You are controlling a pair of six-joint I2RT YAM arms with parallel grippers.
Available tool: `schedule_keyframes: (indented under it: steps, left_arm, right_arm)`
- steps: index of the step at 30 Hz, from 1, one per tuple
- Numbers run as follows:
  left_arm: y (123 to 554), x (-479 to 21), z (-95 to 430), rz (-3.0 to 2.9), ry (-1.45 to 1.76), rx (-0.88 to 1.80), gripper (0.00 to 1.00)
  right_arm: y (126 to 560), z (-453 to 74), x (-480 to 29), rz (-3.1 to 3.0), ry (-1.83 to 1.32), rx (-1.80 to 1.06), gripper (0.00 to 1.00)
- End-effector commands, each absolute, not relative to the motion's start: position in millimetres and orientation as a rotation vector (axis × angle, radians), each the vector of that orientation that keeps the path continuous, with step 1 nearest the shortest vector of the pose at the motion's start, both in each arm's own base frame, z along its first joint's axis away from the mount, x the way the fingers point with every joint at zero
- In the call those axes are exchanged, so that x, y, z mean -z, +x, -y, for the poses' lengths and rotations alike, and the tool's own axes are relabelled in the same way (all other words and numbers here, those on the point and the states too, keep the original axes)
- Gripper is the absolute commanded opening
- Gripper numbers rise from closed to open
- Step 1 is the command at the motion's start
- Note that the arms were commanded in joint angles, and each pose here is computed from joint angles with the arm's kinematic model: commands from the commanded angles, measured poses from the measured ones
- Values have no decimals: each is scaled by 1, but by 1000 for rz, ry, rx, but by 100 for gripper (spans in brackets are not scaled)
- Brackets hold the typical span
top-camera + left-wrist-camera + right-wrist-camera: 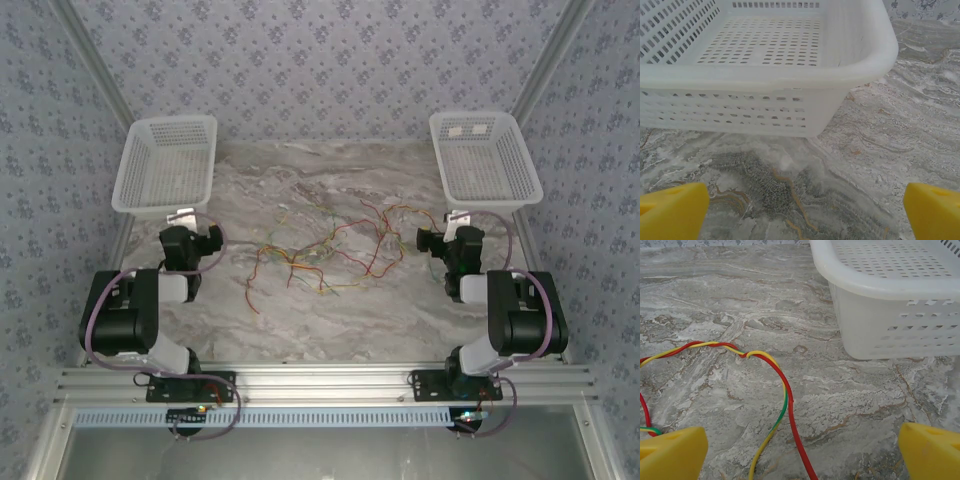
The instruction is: Untangle the cables
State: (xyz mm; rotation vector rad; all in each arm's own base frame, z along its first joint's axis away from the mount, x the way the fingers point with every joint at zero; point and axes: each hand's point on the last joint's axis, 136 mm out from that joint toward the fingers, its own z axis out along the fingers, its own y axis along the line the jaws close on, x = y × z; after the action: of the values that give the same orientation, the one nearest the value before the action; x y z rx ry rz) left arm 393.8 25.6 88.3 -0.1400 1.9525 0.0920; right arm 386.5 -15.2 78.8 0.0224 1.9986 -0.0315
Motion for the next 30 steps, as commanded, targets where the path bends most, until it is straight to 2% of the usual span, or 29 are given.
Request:
schedule_keyframes:
  steps: [1, 21, 24, 26, 27, 29, 30]
  left_arm:
    - [396, -90, -22, -1953, -118, -83, 99]
    - [396, -92, -23, -1941, -125, -82, 99]
    - [384, -147, -25, -1928, -178, -230, 99]
    - [371, -197, -24, -1898, -289, -176, 99]
    - [365, -221, -13, -1861, -312, -72, 94]
    - [358, -256, 22, -1804, -256, 145, 81]
    - [355, -268, 43, -1802, -209, 206, 78]
  right_arm:
    - [392, 16, -82, -1992, 19, 27, 100]
    - [392, 17, -85, -1982, 23, 25, 100]
    - [383, 26, -135, -2073, 147, 116, 100]
    - [374, 29, -184, -2063, 352, 15, 100]
    - [367, 29, -204, -2052, 465, -61, 100]
    - [363, -6, -227, -2045, 364, -275, 100]
    - [360, -25, -233, -2037, 298, -343, 94]
